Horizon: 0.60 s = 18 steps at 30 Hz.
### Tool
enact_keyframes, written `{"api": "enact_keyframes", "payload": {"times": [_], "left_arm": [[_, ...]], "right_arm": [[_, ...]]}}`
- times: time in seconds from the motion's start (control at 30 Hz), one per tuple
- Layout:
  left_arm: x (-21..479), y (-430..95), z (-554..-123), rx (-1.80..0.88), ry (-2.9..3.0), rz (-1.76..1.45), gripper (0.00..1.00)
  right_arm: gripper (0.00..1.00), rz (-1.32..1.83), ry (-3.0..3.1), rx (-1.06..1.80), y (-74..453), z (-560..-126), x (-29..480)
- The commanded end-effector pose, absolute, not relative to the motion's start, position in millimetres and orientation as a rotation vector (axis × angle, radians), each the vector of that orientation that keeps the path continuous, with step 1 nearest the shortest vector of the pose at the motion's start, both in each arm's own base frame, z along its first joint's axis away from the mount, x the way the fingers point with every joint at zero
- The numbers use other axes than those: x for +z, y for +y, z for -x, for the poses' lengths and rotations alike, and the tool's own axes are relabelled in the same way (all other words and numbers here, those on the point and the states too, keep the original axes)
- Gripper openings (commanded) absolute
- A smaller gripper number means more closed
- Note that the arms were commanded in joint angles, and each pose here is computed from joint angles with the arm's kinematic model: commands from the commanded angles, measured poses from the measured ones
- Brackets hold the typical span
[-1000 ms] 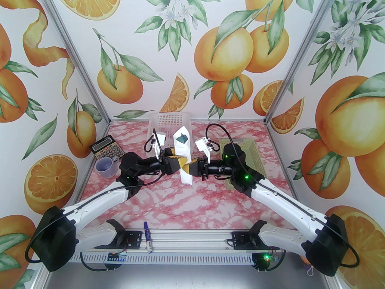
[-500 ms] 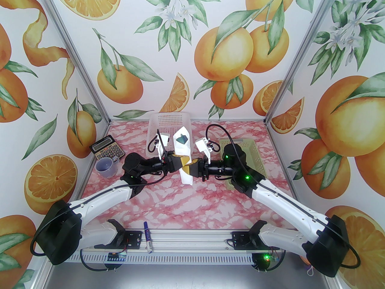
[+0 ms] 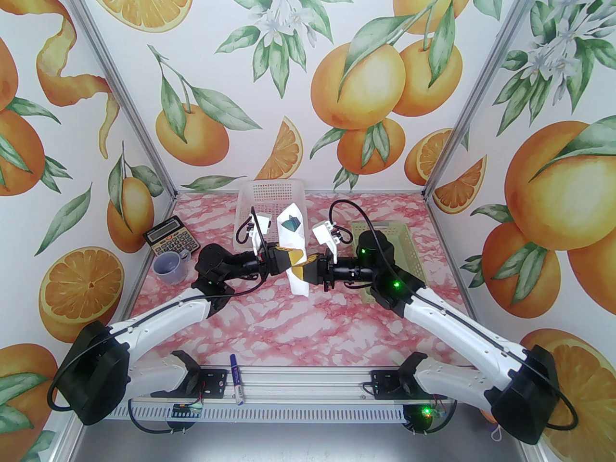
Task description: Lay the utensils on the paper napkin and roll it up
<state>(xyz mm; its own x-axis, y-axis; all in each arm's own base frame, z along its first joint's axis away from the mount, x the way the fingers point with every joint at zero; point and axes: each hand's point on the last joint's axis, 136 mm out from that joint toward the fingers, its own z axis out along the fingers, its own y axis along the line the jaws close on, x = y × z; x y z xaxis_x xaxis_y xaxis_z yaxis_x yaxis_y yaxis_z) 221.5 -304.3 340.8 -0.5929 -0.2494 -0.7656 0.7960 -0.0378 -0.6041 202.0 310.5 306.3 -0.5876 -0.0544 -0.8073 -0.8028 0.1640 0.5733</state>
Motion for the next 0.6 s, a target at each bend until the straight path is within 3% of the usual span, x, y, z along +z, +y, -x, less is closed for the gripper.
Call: {"api": "enact_keyframes", "payload": {"times": [0.0, 0.13, 0.4, 0.57], "left_arm": [[365.3, -293.2, -219.1, -1.692, 1.382, -0.626, 0.00], [366.1, -293.6, -219.1, -1.671, 1.389, -0.637, 0.00], [368.7, -289.2, -226.5, -1.586, 1.415, -0.635, 0.00], [375.8, -283.4, -230.9, -1.558, 1.418, -0.638, 0.00]], "right_arm": [[0.01, 0.834, 1.827, 1.479, 306.5, -196.2, 299.1], [0.12, 0.848, 1.827, 1.493, 306.5, -192.9, 298.8], [0.53, 0.849, 1.832, 1.465, 300.2, -190.5, 299.7], [0.66, 0.796, 1.825, 1.407, 284.2, -195.4, 303.7]]}}
